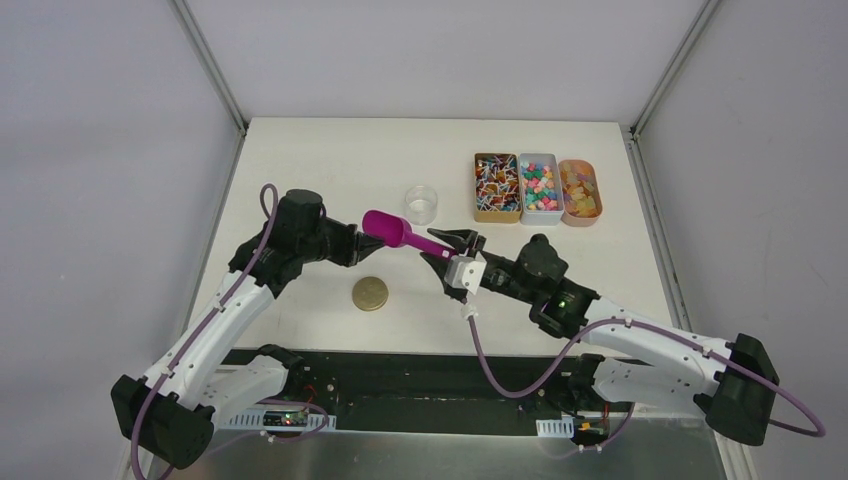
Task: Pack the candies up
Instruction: Adjust the spatula.
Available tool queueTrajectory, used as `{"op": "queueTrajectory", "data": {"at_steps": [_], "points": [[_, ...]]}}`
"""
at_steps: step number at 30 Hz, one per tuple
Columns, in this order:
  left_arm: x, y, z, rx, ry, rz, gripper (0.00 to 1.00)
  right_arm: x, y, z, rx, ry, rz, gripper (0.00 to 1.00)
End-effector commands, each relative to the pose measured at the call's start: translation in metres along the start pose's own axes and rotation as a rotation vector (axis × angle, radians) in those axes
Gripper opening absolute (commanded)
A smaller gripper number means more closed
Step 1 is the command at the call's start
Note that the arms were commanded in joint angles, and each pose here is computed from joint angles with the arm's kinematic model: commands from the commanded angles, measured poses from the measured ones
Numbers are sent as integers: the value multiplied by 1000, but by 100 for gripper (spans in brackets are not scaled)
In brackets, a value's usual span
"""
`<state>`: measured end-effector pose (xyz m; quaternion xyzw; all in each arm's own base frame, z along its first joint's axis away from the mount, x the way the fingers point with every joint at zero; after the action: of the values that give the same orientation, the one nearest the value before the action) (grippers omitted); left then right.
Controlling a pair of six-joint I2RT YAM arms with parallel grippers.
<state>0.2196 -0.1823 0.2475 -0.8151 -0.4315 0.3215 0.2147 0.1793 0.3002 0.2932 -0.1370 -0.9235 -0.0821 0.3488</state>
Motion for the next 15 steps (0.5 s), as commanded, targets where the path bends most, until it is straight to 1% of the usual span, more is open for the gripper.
{"op": "queueTrajectory", "data": {"at_steps": [1,6,7,9,12,15], "points": [[-2,-8,-4,-34,-15,6,0,13,9,-15,-31,-43,-8,48],[-1,-7,-4,-31,-13,2,0,9,14,-12,-16,-45,24,48],[-1,-7,-4,-30,-14,2,0,9,15,-12,-16,-45,28,46],[0,-7,-3,-29,-14,-1,0,8,15,-11,-10,-43,37,39],[1,-7,-3,-33,-10,-12,0,8,16,-10,-9,-39,42,26],[3,-6,-2,-31,-9,-19,0,6,16,-8,-4,-32,50,9]]}}
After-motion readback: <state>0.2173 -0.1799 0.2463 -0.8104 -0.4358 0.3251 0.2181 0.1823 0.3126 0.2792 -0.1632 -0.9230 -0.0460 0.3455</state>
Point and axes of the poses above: each gripper's point midway between its finger pads, its own y axis out along the fingers, its own z axis along the line the jaws close on, x = y × z, the point moved 3 cm from there along -y, back along the fingers, and after that the axes turned 5 degrees about -y, right-handed, at the moved point
